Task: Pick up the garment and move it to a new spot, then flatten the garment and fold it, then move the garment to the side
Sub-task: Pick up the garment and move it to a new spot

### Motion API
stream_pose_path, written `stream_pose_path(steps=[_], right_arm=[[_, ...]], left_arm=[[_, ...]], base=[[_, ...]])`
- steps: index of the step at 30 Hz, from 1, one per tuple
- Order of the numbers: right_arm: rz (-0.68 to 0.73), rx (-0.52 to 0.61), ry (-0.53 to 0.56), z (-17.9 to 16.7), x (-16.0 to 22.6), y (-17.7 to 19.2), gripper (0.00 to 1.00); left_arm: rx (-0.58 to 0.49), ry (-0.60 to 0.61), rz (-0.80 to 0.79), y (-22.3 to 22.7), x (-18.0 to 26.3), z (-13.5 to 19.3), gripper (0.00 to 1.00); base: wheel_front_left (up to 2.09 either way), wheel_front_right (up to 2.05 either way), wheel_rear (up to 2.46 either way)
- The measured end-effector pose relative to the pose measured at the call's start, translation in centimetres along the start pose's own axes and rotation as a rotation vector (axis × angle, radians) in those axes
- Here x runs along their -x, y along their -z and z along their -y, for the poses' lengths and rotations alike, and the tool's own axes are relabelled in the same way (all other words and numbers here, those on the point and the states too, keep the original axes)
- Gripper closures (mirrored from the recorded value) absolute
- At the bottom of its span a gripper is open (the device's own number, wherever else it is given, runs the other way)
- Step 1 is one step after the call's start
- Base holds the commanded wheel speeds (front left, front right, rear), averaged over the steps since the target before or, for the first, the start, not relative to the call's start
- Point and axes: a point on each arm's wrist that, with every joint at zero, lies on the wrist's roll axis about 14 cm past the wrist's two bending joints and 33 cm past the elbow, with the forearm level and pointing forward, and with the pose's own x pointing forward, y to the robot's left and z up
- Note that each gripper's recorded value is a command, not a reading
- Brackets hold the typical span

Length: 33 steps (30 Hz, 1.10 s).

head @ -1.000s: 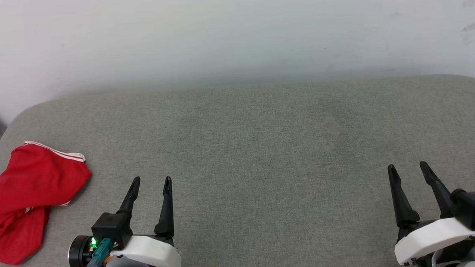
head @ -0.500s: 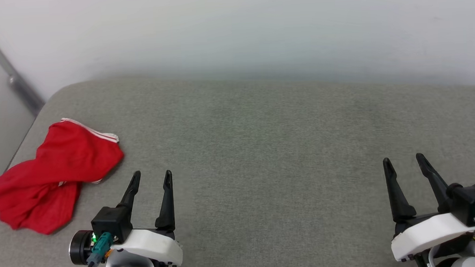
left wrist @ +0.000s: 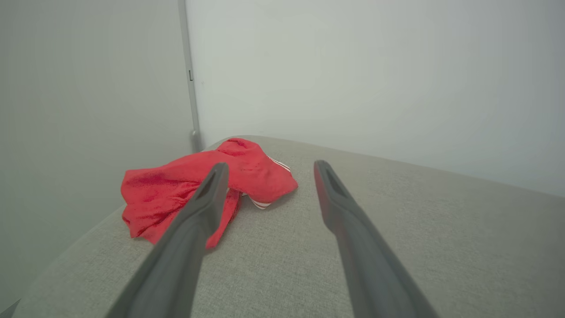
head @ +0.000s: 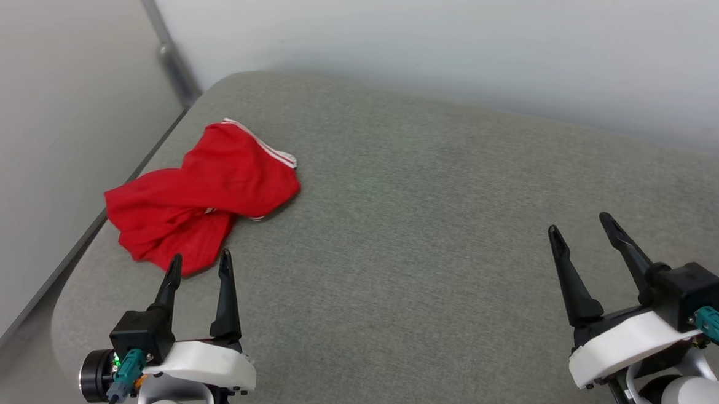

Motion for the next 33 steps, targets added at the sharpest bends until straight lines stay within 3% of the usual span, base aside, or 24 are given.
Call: stream_pose_path(steps=[9, 20, 26, 33], right_arm=[[-0.001, -0.013, -0.152, -4.9, -2.4, 0.1, 0.0], [-0.014, -0.025, -0.169, -5.3, -2.8, 0.6, 0.0], [-0.018, -0.036, -0.14, -4.0, -3.4, 0.7, 0.0], [-0.021, -0.033, -0.078, -0.6, -4.5, 1.6, 0.0]], left_arm=[[-0.028, -0.159, 0.01, -0.8, 2.8, -5.2, 0.0], [-0.016, -0.2, 0.013, -1.0, 2.7, -6.5, 0.0], [0.007, -0.186, 0.055, -2.4, -1.1, -6.7, 0.0], [0.009, -0.131, 0.033, -4.5, -9.5, -6.9, 0.0]], base=[[0.0, 0.0, 0.0], [0.0, 0.0, 0.0], [0.0, 0.0, 0.0], [0.0, 0.0, 0.0]])
